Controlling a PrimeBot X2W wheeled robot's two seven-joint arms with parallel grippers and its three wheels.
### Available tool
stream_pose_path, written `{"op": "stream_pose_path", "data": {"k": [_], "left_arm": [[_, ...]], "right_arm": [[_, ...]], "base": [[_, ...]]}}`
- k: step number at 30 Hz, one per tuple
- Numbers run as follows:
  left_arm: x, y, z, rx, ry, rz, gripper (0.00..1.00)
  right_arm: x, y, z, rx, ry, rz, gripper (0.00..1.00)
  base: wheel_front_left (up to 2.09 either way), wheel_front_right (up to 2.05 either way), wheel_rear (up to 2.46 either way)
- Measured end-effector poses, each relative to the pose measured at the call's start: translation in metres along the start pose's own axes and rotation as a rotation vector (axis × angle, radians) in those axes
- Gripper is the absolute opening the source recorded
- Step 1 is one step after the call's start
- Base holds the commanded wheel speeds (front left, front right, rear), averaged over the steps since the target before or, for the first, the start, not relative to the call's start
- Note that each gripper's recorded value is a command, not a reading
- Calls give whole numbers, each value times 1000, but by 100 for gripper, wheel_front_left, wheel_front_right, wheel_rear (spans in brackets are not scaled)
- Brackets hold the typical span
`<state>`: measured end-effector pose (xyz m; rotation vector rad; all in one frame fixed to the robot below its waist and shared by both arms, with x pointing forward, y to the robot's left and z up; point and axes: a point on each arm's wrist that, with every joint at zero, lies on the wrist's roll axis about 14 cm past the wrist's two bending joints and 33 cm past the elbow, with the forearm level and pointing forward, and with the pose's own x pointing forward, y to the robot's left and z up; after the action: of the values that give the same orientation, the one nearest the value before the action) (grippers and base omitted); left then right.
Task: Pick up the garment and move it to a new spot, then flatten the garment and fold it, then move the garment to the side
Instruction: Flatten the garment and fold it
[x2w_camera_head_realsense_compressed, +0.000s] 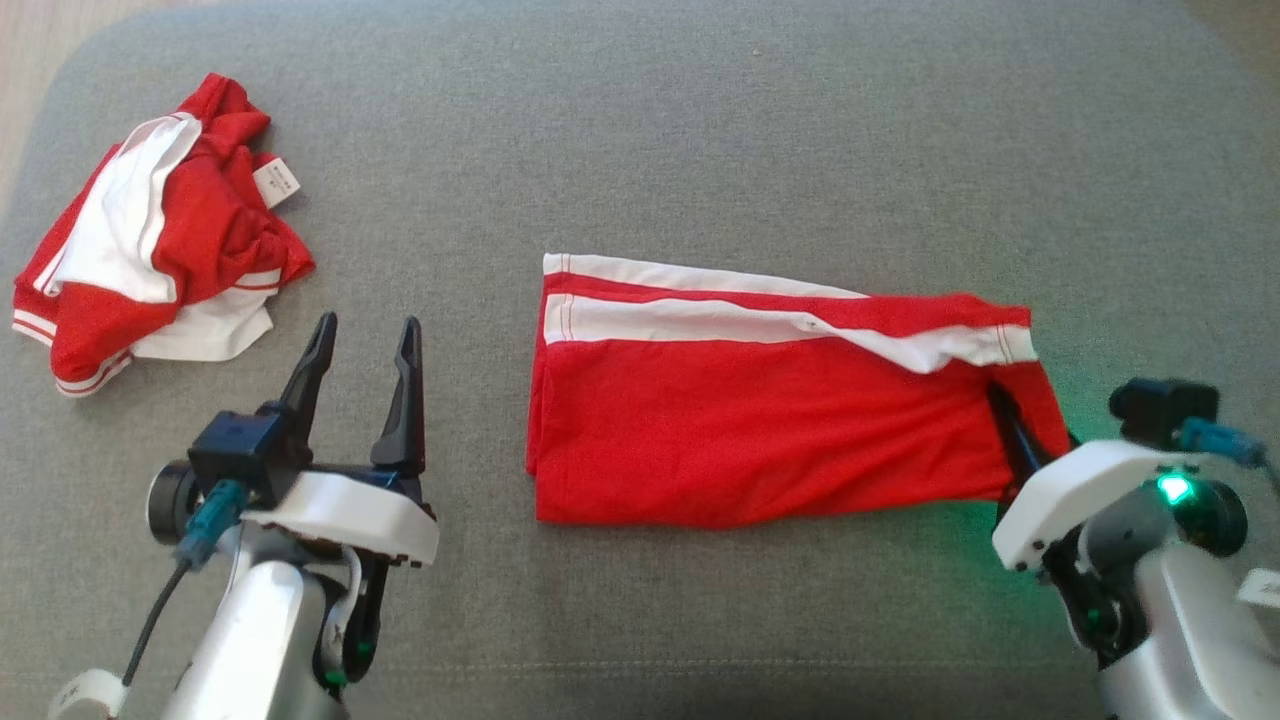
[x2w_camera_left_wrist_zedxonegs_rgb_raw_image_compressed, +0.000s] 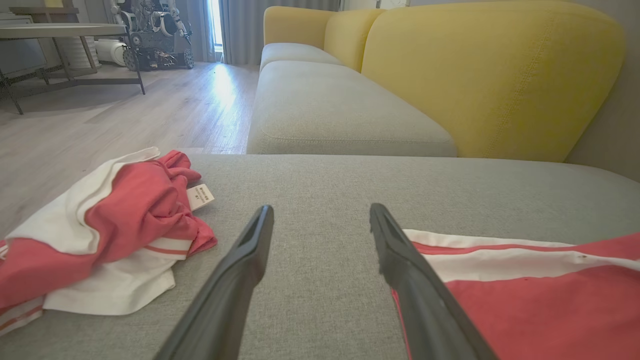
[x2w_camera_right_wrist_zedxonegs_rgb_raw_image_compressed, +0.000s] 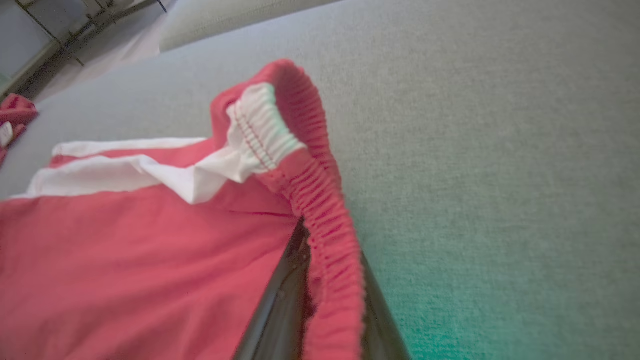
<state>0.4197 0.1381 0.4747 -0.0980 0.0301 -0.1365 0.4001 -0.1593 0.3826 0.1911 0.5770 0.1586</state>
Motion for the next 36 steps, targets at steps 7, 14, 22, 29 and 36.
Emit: {"op": "stream_pose_path", "data": {"k": [7,14,22,29,36], "left_arm": [[-3,-2,-3,-8,7,-2,100],[-4,3,-7,-15,20,15,100],[-5,12,-9,-14,26,37,100],[-4,18,-9,-31,23,67,100],[-8,23,-13,-33,36,82,100]], "right_arm": [[-8,37,35,225,-36,160,0],[-15,93,56,449,12,415,0],[-9,166,46,445,167,634,0],[10,206,21,361,282,696,0],[19,223,-1,325,343,705,0]], "base": [[0,0,0],[0,0,0],[0,0,0],[0,0,0],[0,0,0]]}}
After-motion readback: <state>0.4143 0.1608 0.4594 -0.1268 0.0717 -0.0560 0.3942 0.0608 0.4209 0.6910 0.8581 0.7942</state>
